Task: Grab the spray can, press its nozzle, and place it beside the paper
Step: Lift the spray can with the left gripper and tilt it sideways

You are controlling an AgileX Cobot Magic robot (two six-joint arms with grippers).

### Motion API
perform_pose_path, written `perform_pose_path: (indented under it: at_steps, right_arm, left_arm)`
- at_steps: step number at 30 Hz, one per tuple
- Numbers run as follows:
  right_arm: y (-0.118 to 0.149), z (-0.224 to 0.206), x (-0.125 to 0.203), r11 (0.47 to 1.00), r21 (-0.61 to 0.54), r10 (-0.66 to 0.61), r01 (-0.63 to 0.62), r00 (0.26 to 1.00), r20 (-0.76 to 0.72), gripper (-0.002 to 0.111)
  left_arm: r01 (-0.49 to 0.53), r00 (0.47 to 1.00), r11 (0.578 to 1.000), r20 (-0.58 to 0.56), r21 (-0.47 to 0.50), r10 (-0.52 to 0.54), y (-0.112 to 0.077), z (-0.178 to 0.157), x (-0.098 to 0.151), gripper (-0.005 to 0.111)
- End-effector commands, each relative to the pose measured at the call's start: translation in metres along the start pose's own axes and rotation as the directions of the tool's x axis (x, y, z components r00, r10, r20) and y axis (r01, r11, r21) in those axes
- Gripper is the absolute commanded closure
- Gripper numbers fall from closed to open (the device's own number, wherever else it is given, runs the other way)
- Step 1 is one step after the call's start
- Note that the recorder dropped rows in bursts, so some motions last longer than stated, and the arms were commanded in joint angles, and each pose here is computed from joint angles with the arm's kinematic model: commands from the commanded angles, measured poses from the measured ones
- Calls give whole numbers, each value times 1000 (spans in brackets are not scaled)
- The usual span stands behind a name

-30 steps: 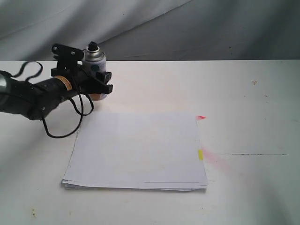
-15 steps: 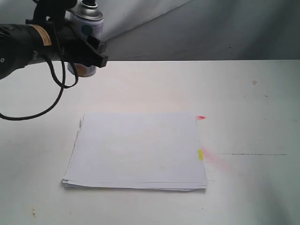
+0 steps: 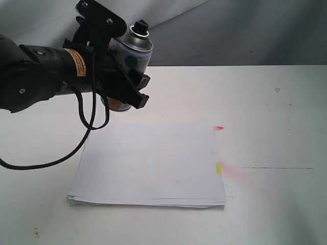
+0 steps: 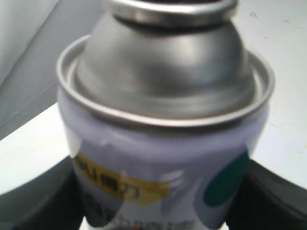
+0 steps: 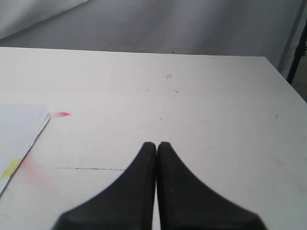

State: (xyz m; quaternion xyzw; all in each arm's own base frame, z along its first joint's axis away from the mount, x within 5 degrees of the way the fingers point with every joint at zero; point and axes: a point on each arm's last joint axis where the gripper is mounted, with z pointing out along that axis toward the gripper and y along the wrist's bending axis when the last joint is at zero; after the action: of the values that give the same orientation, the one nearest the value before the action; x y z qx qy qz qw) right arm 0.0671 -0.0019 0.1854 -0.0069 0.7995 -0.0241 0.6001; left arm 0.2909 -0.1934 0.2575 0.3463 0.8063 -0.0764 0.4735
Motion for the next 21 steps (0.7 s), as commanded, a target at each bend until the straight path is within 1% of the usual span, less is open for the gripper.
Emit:
perform_pose_path:
  at_steps: [1,4,8,10,13,17,19,21]
  right_arm:
    - [0,0,1,1000,6,13,-13,1000,0,108]
    - [0,0,1,1000,6,13,-13,1000,0,108]
    - [0,0,1,1000,6,13,-13,1000,0,108]
    - [0,0,1,1000,6,13,-13,1000,0,108]
    - [0,0,1,1000,6,13,-13,1000,0,108]
    - [0,0,1,1000,6,13,-13,1000,0,108]
    - [0,0,1,1000,6,13,-13,1000,0,108]
    - [0,0,1,1000,6,13,-13,1000,0,108]
  left_arm:
    - [3,999,1000,46,10,-3,-3,-3,0,107]
    - [2,999,1000,32,14,-3,-5,-2,6,107]
    - [2,999,1000,40,26,-3,-8,-1,16,107]
    - [-48,996,998,72,30,46,-8,0,23,107]
    - [-153,983,986,114,58,146,-15,1,33,107]
    - [-219,973,973,88,76,212,-18,4,42,107]
    - [-230,972,970,64,76,225,-17,5,46,107]
    - [-264,964,961,47,80,261,-17,6,48,107]
